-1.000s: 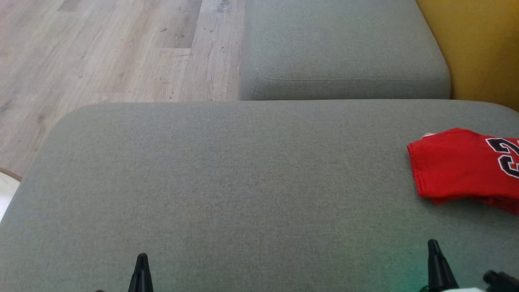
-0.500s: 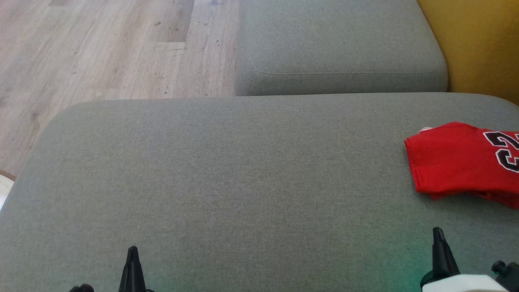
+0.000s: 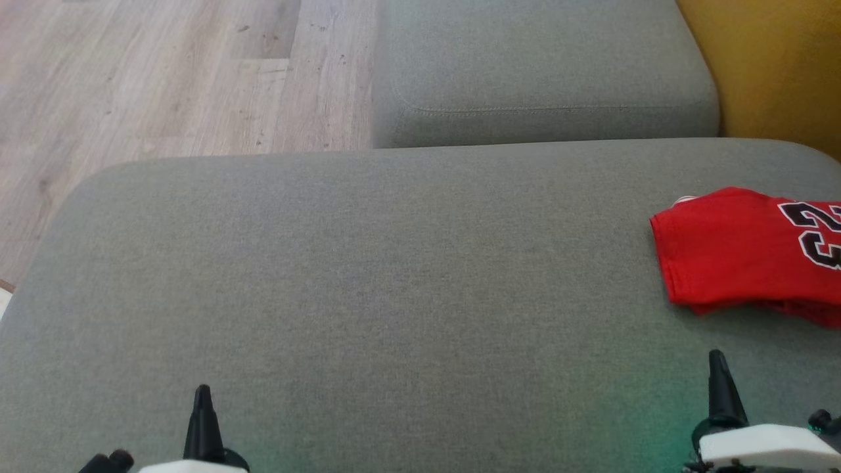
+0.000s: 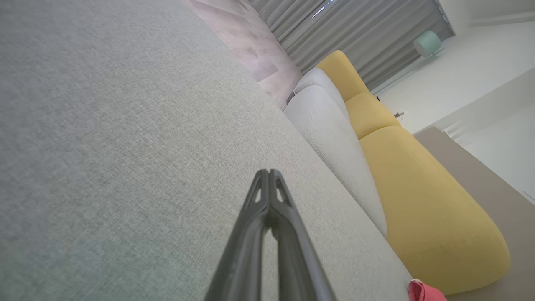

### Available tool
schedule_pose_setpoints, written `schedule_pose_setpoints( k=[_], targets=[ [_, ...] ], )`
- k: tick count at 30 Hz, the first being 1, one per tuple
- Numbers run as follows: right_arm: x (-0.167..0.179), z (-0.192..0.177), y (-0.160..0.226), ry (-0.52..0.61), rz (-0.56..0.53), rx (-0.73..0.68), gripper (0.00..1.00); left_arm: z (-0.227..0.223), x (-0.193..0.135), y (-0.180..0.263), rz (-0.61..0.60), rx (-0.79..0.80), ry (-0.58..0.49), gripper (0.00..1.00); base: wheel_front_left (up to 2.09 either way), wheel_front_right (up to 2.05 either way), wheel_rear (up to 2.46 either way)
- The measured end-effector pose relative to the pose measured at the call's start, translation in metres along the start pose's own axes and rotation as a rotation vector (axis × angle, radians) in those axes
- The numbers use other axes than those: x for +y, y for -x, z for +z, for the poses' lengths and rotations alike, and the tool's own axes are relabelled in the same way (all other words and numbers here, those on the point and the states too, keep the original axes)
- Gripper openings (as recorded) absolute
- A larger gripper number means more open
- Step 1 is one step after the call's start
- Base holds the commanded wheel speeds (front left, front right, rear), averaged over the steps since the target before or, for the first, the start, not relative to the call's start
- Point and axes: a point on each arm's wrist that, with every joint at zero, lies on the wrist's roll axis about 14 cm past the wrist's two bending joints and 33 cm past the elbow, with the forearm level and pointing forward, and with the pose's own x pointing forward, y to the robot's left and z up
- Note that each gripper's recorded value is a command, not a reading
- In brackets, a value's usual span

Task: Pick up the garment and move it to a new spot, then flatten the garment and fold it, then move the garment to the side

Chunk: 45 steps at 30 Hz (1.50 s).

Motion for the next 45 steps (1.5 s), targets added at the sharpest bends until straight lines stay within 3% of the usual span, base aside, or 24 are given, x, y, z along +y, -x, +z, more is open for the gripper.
schedule_pose_setpoints(
  k=[45],
  targets=[
    [0.006,0.033,-0.028,-0.521,0.025,-0.054,0.00,0.023,-0.023,-0.047,-0.075,0.017,0.506,0.00,0.00,0.00,0.00]
  ],
)
